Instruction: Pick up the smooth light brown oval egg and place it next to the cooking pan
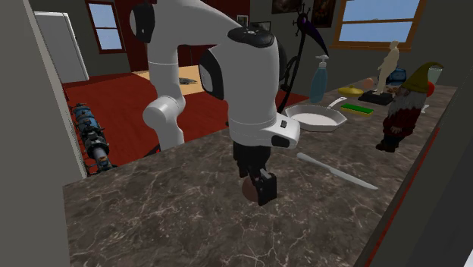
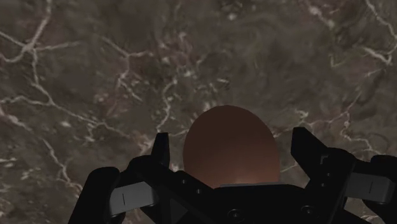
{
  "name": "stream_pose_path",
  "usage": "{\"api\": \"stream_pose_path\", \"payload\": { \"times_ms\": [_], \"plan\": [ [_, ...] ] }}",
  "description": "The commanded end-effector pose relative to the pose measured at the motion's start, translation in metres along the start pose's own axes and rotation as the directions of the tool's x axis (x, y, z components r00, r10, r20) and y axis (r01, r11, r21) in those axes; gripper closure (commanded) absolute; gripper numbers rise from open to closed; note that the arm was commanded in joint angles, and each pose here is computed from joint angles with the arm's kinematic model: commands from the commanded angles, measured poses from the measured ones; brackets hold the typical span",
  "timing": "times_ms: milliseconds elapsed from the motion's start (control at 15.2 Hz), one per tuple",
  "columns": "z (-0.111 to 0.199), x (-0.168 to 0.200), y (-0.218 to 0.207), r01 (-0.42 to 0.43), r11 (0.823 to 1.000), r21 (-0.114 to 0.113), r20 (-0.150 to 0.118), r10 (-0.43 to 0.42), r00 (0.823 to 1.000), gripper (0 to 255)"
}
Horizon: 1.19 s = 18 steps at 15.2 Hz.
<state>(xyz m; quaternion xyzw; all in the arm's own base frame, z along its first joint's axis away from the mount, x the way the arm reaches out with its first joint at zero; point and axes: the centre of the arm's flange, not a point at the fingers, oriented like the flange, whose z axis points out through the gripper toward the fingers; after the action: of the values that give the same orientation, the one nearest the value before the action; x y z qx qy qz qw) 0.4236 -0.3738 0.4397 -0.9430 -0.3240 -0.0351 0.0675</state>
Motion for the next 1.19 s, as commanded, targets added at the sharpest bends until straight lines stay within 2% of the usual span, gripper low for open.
{"api": "stream_pose_path", "payload": {
  "times_ms": [0,198,264,858,1122],
  "plan": [
    [0.0,0.0,0.0,0.0,1.0,0.0,0.0,0.0,1.0,0],
    [0.0,0.0,0.0,0.0,1.0,0.0,0.0,0.0,1.0,0],
    [0.0,0.0,0.0,0.0,1.0,0.0,0.0,0.0,1.0,255],
    [0.0,0.0,0.0,0.0,1.0,0.0,0.0,0.0,1.0,255],
    [-0.02,0.002,-0.002,0.0,1.0,0.0,0.0,0.0,1.0,255]
  ]
}}
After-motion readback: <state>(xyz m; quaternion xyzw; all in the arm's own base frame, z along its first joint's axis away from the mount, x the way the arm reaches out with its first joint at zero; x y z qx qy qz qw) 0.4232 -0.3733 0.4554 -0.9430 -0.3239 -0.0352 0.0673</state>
